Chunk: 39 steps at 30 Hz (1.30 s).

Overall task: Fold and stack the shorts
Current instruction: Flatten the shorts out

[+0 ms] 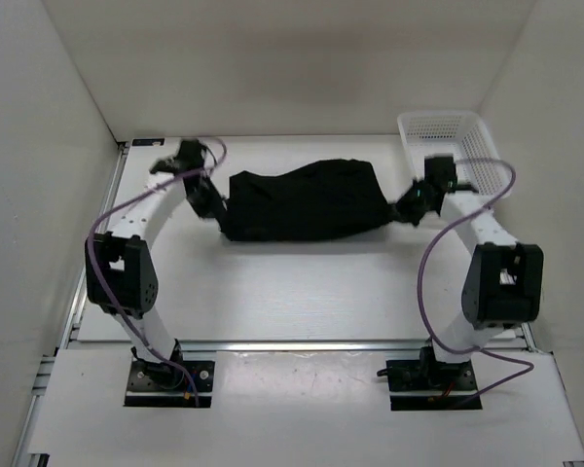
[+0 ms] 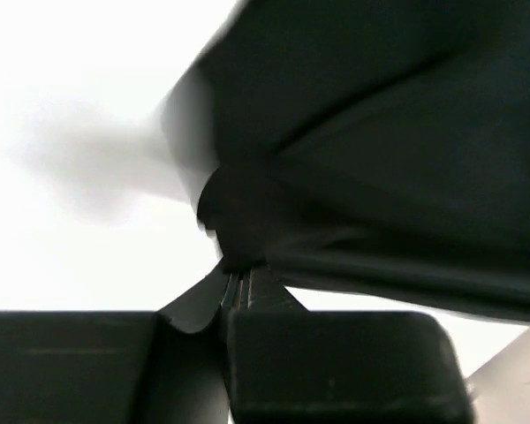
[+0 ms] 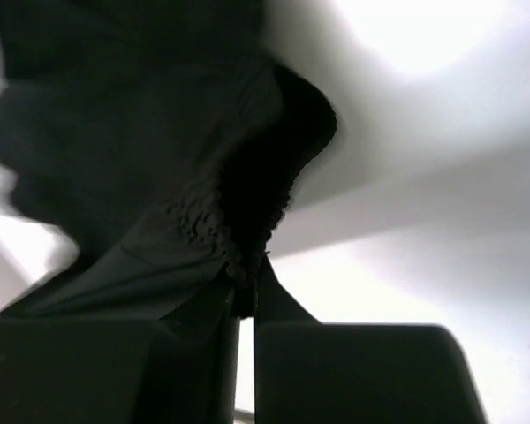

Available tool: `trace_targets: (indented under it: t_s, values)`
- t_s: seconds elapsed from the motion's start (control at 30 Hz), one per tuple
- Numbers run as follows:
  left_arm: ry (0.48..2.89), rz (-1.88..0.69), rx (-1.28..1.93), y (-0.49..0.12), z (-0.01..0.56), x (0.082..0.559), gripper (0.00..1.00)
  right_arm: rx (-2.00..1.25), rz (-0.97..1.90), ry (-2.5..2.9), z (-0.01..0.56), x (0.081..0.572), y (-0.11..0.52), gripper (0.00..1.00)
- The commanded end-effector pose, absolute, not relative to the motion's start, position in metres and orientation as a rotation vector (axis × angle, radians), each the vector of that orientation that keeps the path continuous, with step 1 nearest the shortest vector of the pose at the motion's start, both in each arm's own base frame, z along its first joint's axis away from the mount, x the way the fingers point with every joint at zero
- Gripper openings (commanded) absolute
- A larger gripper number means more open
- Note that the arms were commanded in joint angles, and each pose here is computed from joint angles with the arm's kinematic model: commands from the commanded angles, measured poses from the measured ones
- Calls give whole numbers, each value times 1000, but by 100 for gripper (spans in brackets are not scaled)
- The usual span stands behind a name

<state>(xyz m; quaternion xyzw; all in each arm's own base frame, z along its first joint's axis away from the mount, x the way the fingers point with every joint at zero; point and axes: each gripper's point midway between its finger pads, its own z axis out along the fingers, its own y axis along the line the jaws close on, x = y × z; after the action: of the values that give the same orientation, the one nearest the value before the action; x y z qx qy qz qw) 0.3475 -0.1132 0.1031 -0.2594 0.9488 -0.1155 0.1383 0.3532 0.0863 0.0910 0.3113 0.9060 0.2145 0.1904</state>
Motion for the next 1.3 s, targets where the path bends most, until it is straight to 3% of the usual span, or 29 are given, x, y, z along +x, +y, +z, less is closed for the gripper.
trace_targets:
  t_s: [0.0, 0.07, 0.2, 0.3, 0.4, 0.47, 0.5, 0.53, 0.57, 0.6, 0.63, 0.67, 0.73, 0.77, 0.9, 1.07, 1.1, 1.13, 1.27]
  values:
    - [2500, -233, -696, -65, 206, 405, 10, 640, 708, 2285, 228, 446, 92, 0]
    - [2315, -310, -657, -61, 289, 431, 10, 516, 768, 2124, 313, 468, 101, 0]
    - [2116, -430, -602, -63, 379, 420, 10, 343, 786, 1988, 385, 450, 115, 0]
    - [2044, -472, -584, -63, 398, 394, 10, 296, 737, 2008, 373, 417, 122, 0]
    - [2110, -436, -613, -58, 360, 360, 10, 290, 674, 2021, 351, 378, 119, 0]
    - [2154, -433, -630, -60, 331, 341, 10, 305, 598, 2157, 279, 349, 115, 0]
    - [2225, -425, -675, -62, 291, 317, 10, 290, 592, 2151, 274, 327, 115, 0]
    - [2238, -414, -699, -60, 273, 308, 10, 335, 556, 2269, 217, 303, 112, 0]
    - [2356, -375, -735, -61, 222, 284, 10, 339, 572, 2267, 208, 282, 111, 0]
    - [2354, -384, -770, -60, 211, 267, 10, 343, 582, 2307, 187, 266, 115, 7]
    - [2383, -362, -808, -57, 191, 255, 13, 391, 568, 2406, 143, 240, 113, 21]
    - [2406, -370, -825, -59, 176, 246, 39, 413, 579, 2419, 137, 221, 111, 36]
    - [2491, -371, -855, -60, 139, 225, 63, 511, 525, 2451, 118, 203, 100, 62]
    - [2501, -366, -859, -60, 136, 223, 70, 574, 527, 2433, 118, 198, 97, 66]
    - [2512, -343, -852, -59, 138, 231, 73, 666, 467, 2449, 115, 191, 87, 60]
    - [2564, -331, -867, -61, 131, 237, 70, 714, 512, 2567, 100, 186, 101, 57]
    - [2587, -319, -876, -61, 124, 234, 70, 739, 542, 2572, 98, 185, 105, 58]
    - [2644, -287, -897, -60, 107, 227, 70, 796, 583, 2619, 84, 175, 112, 68]
    - [2705, -283, -948, -65, 82, 216, 73, 863, 628, 2621, 67, 170, 115, 75]
